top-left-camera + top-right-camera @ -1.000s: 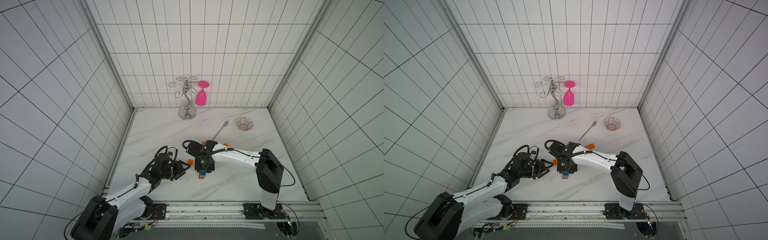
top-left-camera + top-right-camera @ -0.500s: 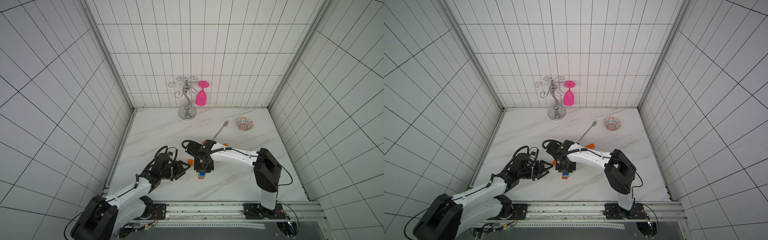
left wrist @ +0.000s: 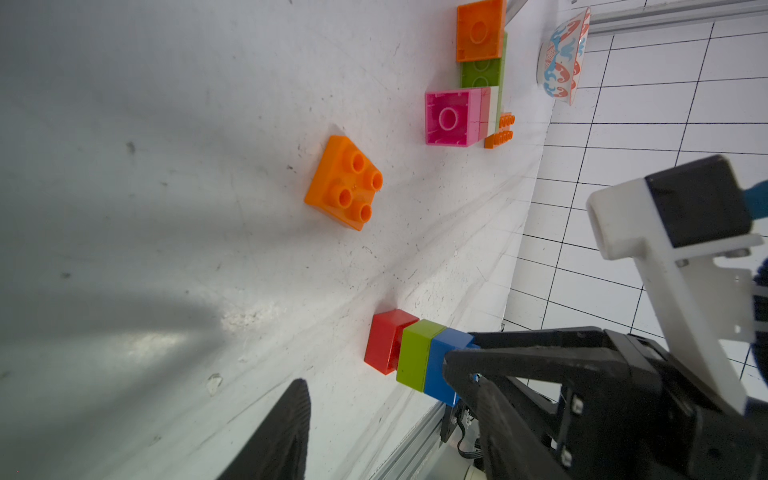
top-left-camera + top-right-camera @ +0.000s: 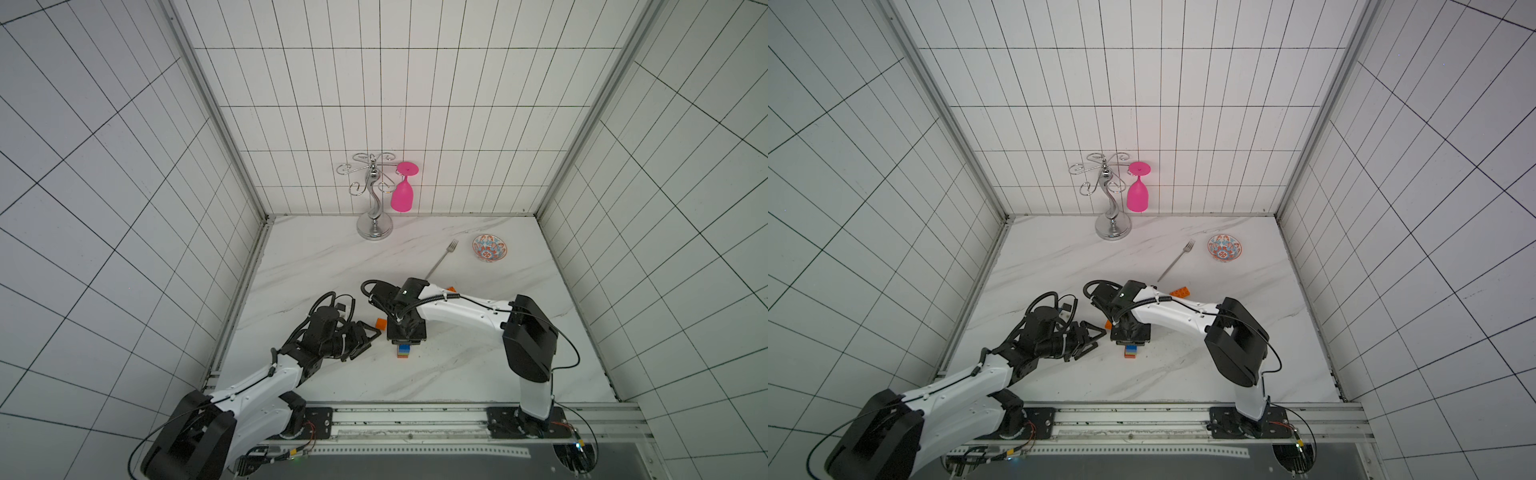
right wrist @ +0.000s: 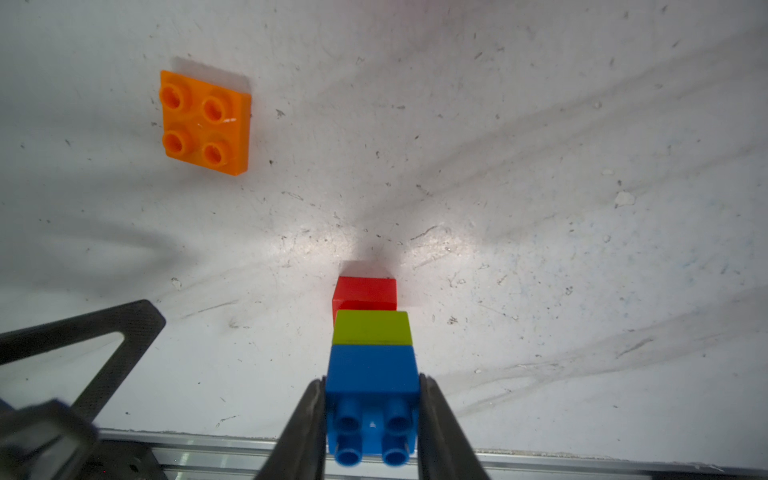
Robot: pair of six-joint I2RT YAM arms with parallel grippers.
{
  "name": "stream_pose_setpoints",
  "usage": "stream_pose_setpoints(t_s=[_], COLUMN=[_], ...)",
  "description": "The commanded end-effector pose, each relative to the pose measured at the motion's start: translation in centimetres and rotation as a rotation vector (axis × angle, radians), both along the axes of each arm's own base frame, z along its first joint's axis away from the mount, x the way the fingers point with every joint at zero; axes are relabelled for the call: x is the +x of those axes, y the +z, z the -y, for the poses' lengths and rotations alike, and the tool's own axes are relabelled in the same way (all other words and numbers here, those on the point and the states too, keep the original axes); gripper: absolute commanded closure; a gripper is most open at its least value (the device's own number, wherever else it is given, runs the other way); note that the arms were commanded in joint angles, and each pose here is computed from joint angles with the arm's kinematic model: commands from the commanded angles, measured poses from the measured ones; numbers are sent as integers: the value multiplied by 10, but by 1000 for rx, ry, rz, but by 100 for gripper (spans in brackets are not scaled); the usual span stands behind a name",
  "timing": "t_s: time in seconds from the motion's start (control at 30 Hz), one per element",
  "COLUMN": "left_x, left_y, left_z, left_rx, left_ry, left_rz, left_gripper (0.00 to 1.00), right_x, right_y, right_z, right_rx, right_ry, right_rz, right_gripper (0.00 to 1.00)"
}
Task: Assemble the letter r with lego
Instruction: Assemble the lego brick with the lego brick.
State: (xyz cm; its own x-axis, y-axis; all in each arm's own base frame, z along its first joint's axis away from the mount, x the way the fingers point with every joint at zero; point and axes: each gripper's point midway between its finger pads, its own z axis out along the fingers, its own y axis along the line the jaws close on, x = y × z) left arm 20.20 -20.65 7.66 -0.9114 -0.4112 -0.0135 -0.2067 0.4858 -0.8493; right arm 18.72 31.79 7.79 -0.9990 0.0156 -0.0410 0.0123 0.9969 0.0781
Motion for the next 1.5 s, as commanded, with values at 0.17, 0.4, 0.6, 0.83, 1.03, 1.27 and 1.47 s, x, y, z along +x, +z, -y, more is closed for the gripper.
stream_pose_setpoints(t_s=[0.17, 0.4, 0.6, 0.83, 1.03, 1.27, 1.47], left_x=[1, 1, 1, 0, 0, 0, -1], left_y=[4, 4, 3, 3, 4, 4, 5], left_z=[0, 0, 0, 0, 0, -1, -2], left_rx=[-7, -5, -4, -4, -2, 1, 0], left_ry=[-4, -5, -9, -10, -8, -6, -5], left_rz=[22, 21, 19, 20, 22, 24, 25], left_gripper=[43, 43, 43, 44, 44, 44, 44], right_x=[-2, -4, -5, -11, -19, -21, -25], right_y=[1, -10, -18, -34, -52, -59, -67], right_z=[-5, -4, -1, 11, 18, 13, 12], right_rx=[-10, -33, -57, -142, -204, -203, -205], right_ry=[-11, -6, -3, 18, 39, 48, 49], right_rz=[-9, -29, -39, -79, -119, -128, -131], right_gripper=[100, 100, 100, 100, 100, 100, 100])
